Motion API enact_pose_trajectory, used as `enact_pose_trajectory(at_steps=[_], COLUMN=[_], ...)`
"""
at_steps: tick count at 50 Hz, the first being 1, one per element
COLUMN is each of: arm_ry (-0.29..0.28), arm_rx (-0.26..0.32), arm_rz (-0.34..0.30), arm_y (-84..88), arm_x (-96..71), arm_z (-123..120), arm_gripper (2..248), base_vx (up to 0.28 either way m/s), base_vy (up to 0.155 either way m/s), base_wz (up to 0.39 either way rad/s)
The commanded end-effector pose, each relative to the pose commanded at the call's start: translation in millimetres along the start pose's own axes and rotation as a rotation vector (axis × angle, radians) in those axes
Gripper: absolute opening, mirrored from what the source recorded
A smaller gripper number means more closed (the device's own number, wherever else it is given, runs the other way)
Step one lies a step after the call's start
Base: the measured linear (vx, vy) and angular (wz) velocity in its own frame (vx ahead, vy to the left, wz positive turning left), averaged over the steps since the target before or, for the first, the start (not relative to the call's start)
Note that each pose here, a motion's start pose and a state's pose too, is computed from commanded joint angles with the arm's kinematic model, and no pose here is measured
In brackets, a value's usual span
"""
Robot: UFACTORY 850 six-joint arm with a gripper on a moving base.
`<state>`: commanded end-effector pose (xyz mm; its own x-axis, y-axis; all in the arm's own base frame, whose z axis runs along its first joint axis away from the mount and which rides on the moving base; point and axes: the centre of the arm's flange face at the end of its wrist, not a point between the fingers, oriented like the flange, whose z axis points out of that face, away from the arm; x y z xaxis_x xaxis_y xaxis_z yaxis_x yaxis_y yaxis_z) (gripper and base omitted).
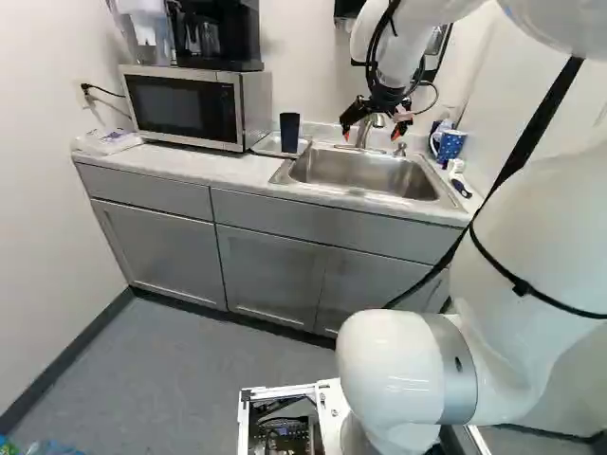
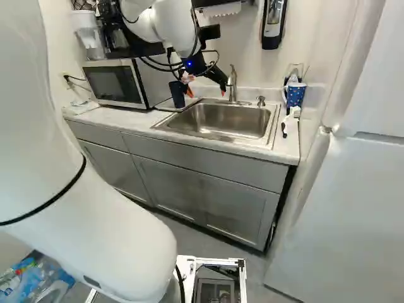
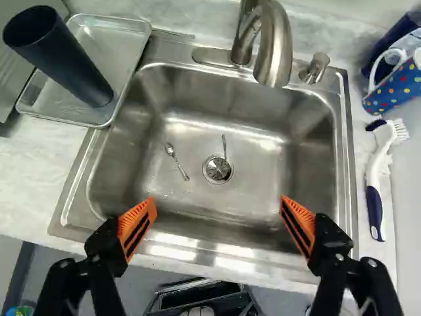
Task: Rinse the cup and place it in the tray
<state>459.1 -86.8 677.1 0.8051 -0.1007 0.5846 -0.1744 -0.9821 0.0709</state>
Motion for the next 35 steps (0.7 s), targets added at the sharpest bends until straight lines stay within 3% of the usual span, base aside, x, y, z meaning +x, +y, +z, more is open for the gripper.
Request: enact_pose_trajectory(at_steps=[35], arm_ry=[0.000], arm_rx=[0.000], arm_rz=[0.000], arm_y=[0.0], arm_x=[0.0], arm_z=[0.0], arm_gripper=[247], base_vx=[-0.119], base_vy=[0.076], base_wz=[-0.207])
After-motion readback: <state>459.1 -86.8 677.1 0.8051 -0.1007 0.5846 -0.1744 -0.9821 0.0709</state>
